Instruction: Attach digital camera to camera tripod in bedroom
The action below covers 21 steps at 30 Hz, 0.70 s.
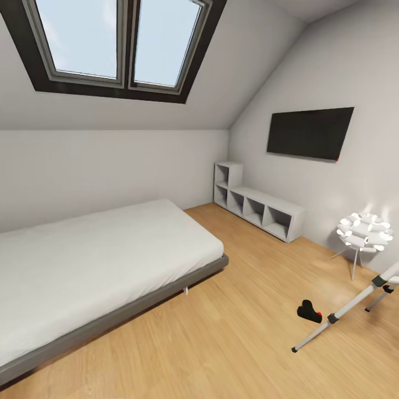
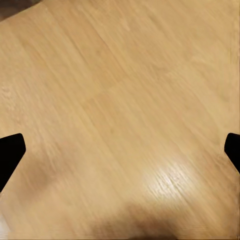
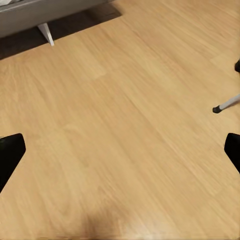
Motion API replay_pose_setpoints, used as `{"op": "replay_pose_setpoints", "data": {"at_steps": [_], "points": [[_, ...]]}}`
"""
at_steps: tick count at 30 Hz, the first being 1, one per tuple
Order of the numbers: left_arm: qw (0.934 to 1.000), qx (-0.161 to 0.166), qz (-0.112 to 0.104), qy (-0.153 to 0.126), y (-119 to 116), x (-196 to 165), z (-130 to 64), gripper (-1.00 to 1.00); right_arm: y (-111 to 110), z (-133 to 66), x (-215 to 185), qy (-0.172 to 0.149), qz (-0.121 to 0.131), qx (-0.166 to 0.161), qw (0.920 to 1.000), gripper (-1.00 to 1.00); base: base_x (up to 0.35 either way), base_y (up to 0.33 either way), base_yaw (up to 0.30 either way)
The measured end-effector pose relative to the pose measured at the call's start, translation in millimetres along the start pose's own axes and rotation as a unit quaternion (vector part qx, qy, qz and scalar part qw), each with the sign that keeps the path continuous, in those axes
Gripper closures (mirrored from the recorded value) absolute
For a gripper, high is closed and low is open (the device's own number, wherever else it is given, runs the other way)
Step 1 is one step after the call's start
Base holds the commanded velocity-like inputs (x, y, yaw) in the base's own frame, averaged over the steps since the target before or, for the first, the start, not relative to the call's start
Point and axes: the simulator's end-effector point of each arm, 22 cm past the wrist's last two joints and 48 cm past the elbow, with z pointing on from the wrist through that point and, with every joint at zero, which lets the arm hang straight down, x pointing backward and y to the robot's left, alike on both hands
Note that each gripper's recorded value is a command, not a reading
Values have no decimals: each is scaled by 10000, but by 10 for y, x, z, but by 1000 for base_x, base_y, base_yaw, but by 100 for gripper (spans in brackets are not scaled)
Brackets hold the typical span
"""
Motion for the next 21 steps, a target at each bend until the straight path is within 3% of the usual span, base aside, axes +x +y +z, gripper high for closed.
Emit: {"op": "replay_pose_setpoints", "data": {"at_steps": [4, 9, 11, 14, 17, 19, 21], "points": [[9964, 122, 67, -831, -19, -774, -84, -100, -7, -10, 45, 47, 2, 5, 10000, -100, 0, 0, 0], [9914, 132, 81, -1301, 8, -1090, -304, -100, -8, -12, 51, 51, -7, 3, 10000, -100, 0, 0, 0], [9888, 147, 89, -1484, -11, -1126, -497, -100, -1, -10, 39, 32, -8, -2, 10000, -100, 0, 0, 0], [9885, 149, 92, -1502, -20, -1049, -616, -100, 3, -9, 31, 18, -4, -4, 10000, -100, 0, 0, 0], [9911, 126, 78, -1324, -9, -850, -608, -100, 21, -9, 13, -21, 5, -14, 10000, -100, 0, 0, 0], [9933, 105, 63, -1149, 8, -674, -579, -100, 43, -8, -80, -217, 16, -21, 9998, -100, 0, 0, 0], [9938, 102, 55, -1108, 9, -605, -570, -100, 54, -23, -287, -672, 30, -7, 9977, -100, 0, 0, 0]]}}
